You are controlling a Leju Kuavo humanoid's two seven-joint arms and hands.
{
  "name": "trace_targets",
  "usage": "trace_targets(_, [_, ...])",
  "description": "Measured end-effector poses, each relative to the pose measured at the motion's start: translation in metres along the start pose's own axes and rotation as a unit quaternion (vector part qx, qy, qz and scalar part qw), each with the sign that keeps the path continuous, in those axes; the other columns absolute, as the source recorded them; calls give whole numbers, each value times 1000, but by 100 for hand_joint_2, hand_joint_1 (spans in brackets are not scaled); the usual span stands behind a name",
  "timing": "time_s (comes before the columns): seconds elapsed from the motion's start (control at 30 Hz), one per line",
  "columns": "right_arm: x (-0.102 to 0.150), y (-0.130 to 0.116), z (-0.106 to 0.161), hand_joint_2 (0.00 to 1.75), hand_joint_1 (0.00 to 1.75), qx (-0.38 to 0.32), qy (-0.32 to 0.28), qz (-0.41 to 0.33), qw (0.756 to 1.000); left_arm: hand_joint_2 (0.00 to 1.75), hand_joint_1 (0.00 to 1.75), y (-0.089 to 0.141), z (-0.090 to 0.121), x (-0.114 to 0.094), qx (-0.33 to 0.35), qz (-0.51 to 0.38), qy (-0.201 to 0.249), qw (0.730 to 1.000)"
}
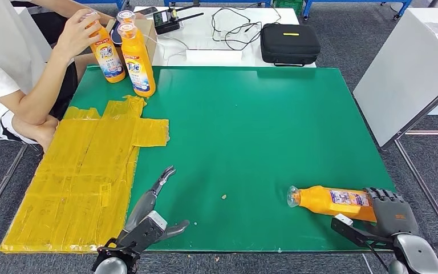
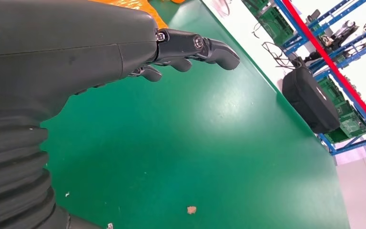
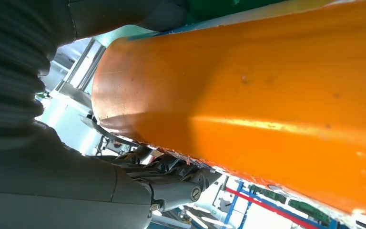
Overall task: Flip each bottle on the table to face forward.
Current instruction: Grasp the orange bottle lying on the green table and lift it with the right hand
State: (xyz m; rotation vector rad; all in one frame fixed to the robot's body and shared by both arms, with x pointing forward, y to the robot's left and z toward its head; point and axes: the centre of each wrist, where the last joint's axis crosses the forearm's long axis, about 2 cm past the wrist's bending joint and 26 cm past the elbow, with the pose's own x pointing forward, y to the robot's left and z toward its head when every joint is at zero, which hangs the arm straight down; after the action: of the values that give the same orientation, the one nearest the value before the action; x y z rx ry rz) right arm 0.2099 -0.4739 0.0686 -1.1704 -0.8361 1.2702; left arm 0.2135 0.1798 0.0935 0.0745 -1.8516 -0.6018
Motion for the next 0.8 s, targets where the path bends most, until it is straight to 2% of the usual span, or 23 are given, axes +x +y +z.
trace_targets(0.3, [9,0,-3,175,175,-12,-6,3,1000,175,0,0,0,0,2,-1,0,1000])
trace_targets(0.43, [15,2,-3,175,175,-32,-17,-26,999,175,0,0,0,0,3,1,0,1000])
trace_targets(0.67, [50,0,2,175,175,-146,-28,-114,982,175,0,0,2,1,6,12,-1,1000])
trace_targets(0.8, [67,-6,4,175,175,-194,-16,-136,971,175,0,-1,1,2,5,15,-1,1000])
